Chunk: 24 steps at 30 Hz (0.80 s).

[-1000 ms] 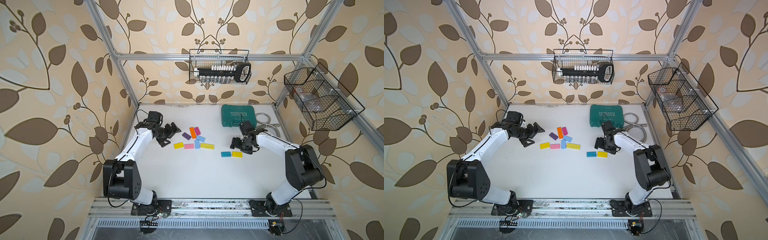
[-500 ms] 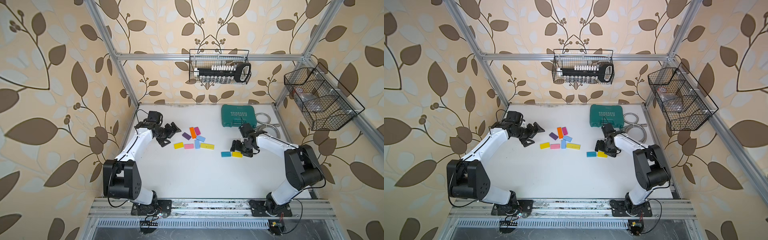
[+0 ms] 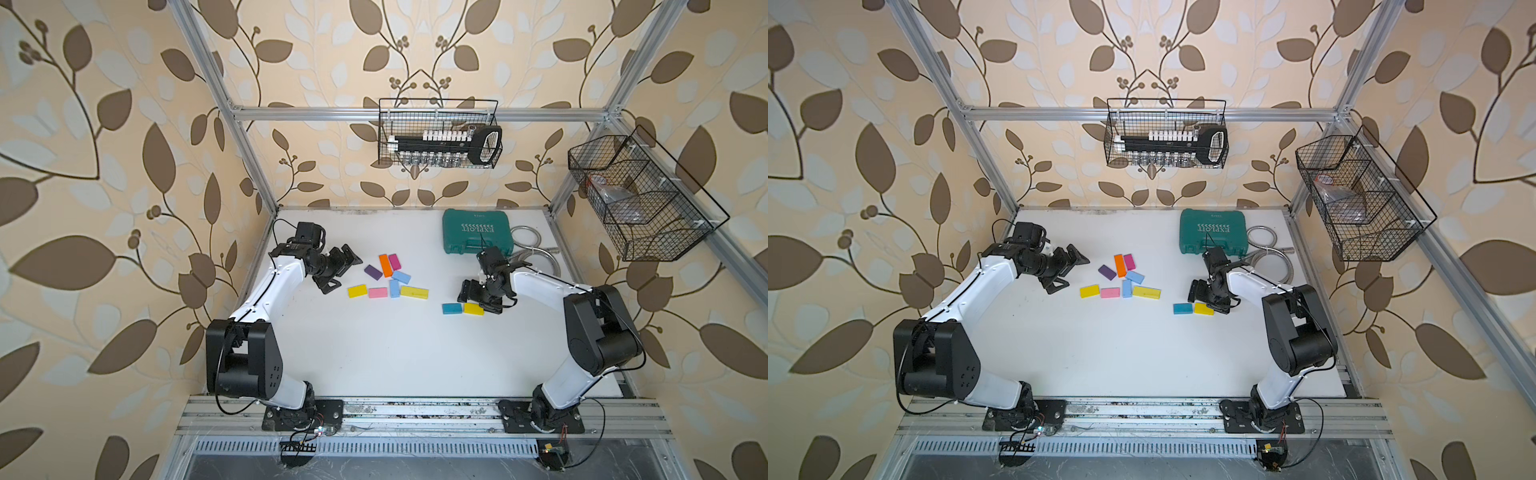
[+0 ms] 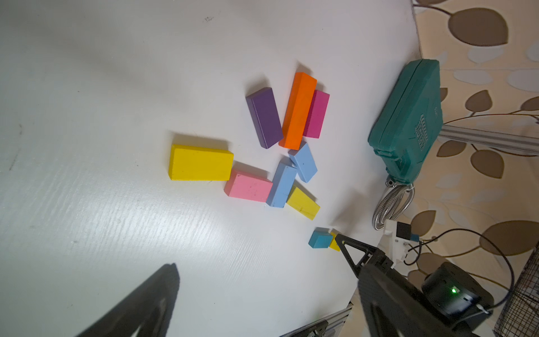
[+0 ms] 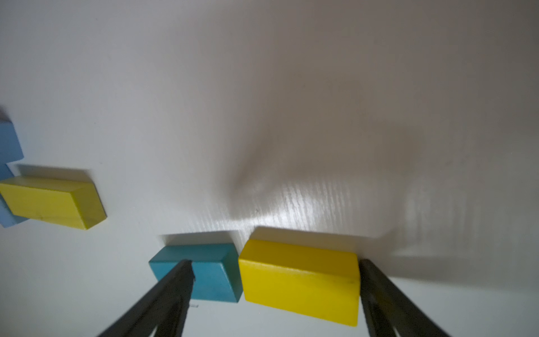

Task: Assemble the letter c with building blocks
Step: Assemble the building block at the center of the board.

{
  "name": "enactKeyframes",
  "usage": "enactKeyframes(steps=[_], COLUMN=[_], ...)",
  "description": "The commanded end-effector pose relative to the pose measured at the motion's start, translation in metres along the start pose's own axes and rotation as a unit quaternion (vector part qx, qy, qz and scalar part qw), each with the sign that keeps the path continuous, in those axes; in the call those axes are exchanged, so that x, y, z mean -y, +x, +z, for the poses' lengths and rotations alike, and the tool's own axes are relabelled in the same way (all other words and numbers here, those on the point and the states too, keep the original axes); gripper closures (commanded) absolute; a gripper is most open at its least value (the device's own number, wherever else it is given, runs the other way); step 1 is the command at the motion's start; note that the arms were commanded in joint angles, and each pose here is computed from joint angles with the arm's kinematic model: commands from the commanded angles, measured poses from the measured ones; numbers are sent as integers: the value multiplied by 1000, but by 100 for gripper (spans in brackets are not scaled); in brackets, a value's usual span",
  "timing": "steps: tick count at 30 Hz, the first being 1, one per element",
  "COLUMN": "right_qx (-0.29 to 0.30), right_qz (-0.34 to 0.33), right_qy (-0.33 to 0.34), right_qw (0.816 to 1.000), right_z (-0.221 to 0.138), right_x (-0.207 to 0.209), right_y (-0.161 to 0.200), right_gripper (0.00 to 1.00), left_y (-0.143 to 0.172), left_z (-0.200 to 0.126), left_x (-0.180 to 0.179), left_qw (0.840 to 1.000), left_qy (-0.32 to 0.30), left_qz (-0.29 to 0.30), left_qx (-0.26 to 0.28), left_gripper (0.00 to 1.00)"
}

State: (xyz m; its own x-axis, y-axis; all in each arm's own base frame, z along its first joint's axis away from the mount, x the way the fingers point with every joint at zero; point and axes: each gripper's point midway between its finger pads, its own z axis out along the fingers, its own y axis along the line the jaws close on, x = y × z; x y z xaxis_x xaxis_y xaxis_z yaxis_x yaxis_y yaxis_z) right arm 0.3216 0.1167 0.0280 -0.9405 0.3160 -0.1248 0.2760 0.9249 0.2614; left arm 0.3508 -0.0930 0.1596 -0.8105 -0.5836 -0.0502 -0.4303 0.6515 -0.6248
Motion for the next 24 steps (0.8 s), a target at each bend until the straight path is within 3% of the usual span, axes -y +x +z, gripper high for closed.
enactKeyframes(steps=[1,24], right_qx=[-8,-19], right_qz=[-6,-15], right_qy=[-13,-15], right_qw=[1000,1000], right_z=[5,13], right_x=[-5,-8], right_y=[0,0], right_gripper=[13,14], left_y=[0,1], left_z=[-6,-4], left_x=[12,13], left_qw=[1000,1000], left_qy=[10,10], left_qz=[10,10], left_qx=[7,4], left_gripper=[1,1])
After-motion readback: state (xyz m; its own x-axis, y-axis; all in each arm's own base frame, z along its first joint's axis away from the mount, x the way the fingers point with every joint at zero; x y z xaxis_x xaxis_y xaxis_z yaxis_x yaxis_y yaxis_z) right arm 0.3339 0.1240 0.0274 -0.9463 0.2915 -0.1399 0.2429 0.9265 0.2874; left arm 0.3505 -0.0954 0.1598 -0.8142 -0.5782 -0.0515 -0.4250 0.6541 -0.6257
